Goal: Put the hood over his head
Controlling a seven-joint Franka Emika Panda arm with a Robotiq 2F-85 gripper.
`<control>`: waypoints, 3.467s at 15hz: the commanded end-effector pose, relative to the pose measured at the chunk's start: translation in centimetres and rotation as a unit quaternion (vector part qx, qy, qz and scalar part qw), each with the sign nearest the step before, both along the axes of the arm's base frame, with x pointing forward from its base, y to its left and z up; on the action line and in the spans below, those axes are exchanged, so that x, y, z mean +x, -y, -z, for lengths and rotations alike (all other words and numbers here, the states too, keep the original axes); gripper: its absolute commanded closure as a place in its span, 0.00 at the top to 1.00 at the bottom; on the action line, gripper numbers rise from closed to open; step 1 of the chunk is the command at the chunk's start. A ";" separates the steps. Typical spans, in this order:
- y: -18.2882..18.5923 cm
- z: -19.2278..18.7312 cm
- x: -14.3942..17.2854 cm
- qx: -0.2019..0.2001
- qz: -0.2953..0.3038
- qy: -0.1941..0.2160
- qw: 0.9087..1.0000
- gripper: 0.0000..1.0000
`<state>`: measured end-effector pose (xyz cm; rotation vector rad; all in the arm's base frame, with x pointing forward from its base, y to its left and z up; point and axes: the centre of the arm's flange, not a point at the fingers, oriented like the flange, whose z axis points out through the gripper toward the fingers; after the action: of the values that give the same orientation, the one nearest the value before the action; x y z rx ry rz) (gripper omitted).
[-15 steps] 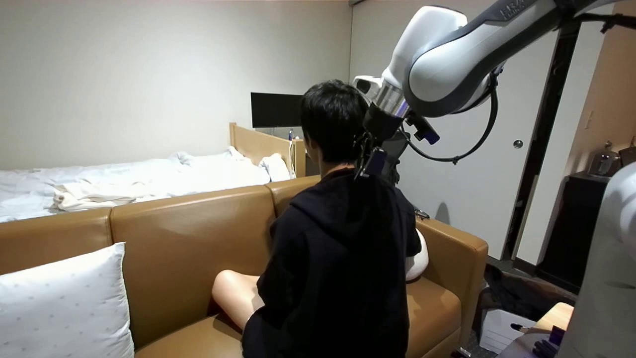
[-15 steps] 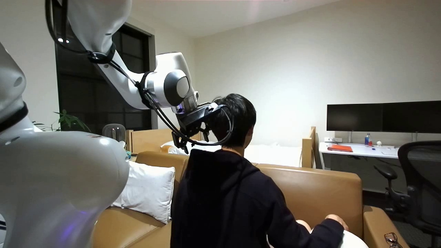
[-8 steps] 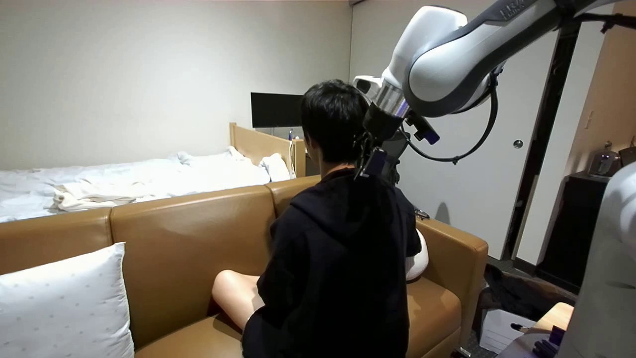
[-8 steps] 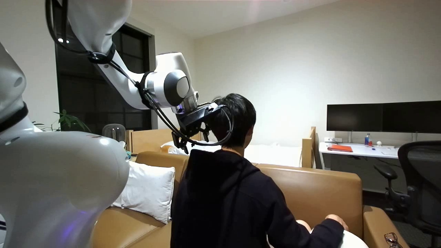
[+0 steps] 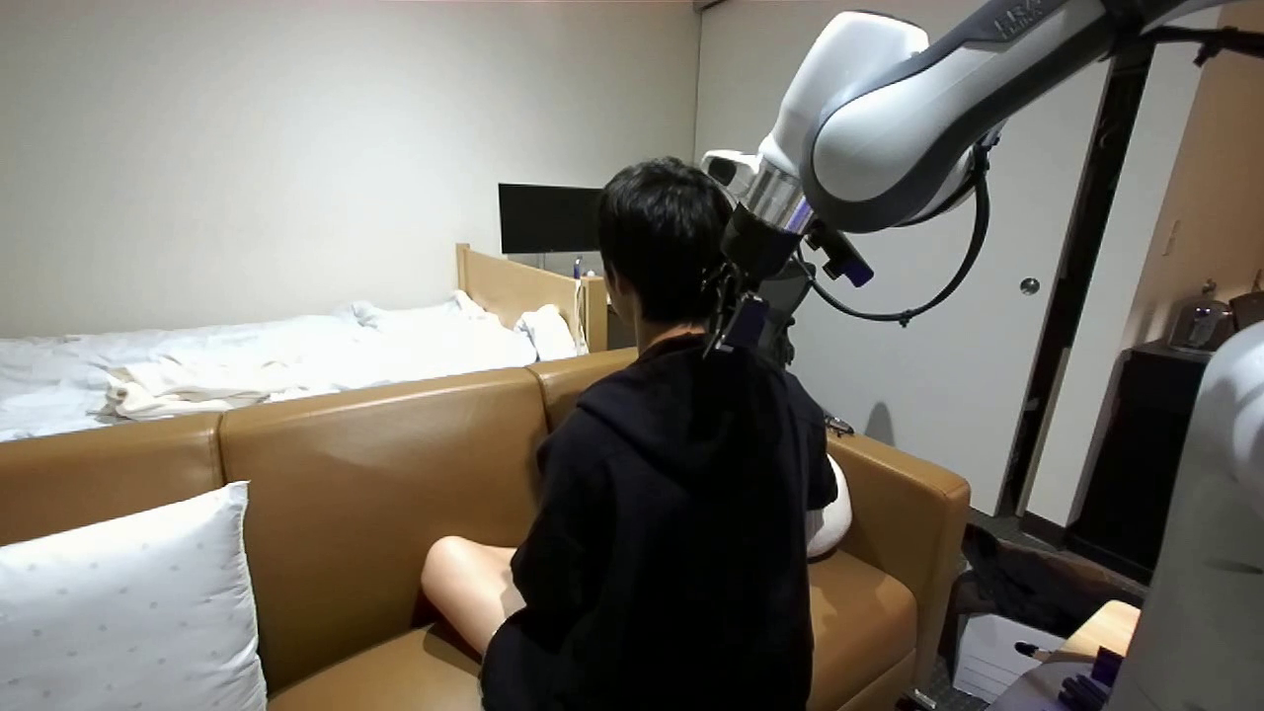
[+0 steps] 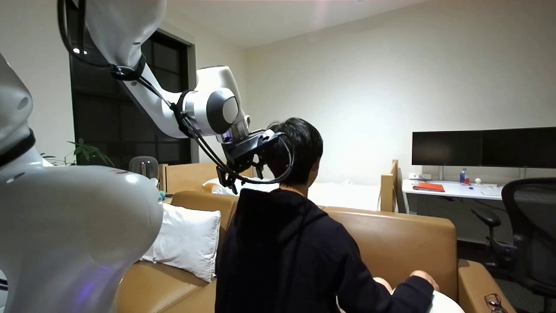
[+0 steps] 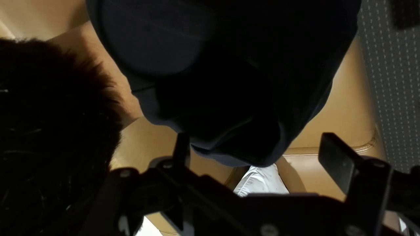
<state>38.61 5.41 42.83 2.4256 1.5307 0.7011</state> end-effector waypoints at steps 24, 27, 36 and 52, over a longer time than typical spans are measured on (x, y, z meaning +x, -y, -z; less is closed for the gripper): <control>0.4 0.4 -0.3 0.008 0.004 -0.007 1.000 0.08; 0.6 0.5 -0.2 0.020 0.013 -0.016 1.000 0.00; 1.5 -0.4 -1.0 0.015 0.040 0.015 0.999 0.00; 5.5 -11.2 -3.5 0.037 0.071 0.124 0.989 0.00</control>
<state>35.68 0.27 52.93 2.3917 1.2518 0.9976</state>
